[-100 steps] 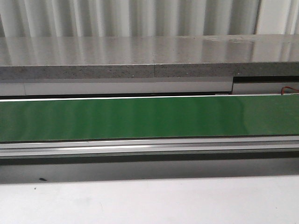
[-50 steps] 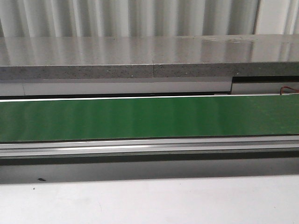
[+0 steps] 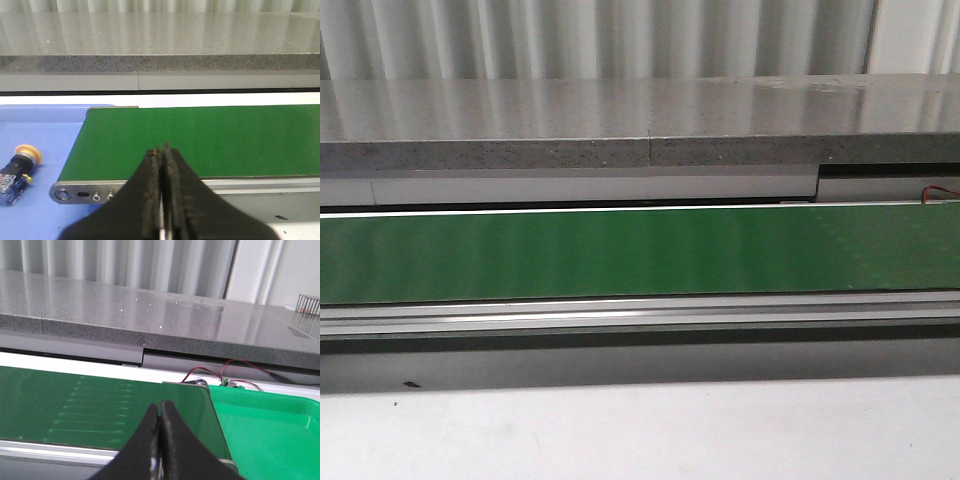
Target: Move button from right to left
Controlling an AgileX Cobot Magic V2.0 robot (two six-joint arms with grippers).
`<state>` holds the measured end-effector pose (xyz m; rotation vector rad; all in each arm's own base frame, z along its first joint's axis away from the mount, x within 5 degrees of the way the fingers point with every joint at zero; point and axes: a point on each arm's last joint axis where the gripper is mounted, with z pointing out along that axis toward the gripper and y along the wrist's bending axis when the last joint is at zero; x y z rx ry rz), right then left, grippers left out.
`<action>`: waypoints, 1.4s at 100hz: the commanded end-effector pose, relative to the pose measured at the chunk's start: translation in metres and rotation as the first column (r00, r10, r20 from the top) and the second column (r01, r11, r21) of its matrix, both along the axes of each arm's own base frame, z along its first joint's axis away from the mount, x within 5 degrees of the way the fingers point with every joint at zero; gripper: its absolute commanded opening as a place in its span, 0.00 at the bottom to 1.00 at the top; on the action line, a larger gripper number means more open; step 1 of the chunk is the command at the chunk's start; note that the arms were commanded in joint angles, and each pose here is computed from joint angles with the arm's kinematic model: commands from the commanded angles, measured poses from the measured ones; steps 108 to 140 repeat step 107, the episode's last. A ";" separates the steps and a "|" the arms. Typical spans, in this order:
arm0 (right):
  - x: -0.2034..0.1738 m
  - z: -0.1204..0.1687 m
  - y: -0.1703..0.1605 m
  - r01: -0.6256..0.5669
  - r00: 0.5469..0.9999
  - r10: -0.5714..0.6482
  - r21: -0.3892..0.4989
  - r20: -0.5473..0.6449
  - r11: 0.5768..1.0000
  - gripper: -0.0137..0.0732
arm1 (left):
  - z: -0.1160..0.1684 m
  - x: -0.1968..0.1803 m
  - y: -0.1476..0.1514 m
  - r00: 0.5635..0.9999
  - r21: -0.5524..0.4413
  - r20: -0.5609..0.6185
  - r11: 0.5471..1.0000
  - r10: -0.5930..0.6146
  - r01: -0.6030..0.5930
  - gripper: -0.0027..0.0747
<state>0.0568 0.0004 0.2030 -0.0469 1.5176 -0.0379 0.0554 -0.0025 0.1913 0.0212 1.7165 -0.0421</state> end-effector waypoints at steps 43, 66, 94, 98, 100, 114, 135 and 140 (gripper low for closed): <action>-0.004 0.014 0.000 -0.013 0.994 0.002 0.106 0.108 0.994 0.08 | -0.005 0.000 0.000 0.998 -0.014 0.068 1.000 0.002 -0.001 0.01; -0.003 0.012 0.000 -0.011 0.996 0.002 0.107 0.084 0.994 0.08 | -0.005 0.000 0.000 0.998 -0.014 0.068 1.000 0.002 -0.001 0.01; -0.003 0.012 0.000 -0.010 0.997 0.001 0.107 0.083 0.994 0.08 | -0.005 0.000 0.000 0.998 -0.014 0.068 1.000 0.002 -0.001 0.01; -0.003 0.012 0.000 -0.010 0.997 0.001 0.107 0.083 0.994 0.08 | -0.005 0.000 0.000 0.998 -0.014 0.068 1.000 0.002 -0.001 0.01; -0.003 0.012 0.000 -0.010 0.997 0.001 0.107 0.083 0.994 0.08 | -0.005 0.000 0.000 0.998 -0.014 0.068 1.000 0.002 -0.001 0.01; -0.003 0.012 0.000 -0.010 0.997 0.001 0.107 0.083 0.994 0.08 | -0.005 0.000 0.000 0.998 -0.014 0.068 1.000 0.002 -0.001 0.01; -0.003 0.012 0.000 -0.010 0.997 0.001 0.107 0.083 0.994 0.08 | -0.005 0.000 0.000 0.998 -0.014 0.068 1.000 0.002 -0.001 0.01; -0.003 0.012 0.000 -0.010 0.997 0.001 0.107 0.083 0.994 0.08 | -0.005 0.000 0.000 0.998 -0.014 0.068 1.000 0.002 -0.001 0.01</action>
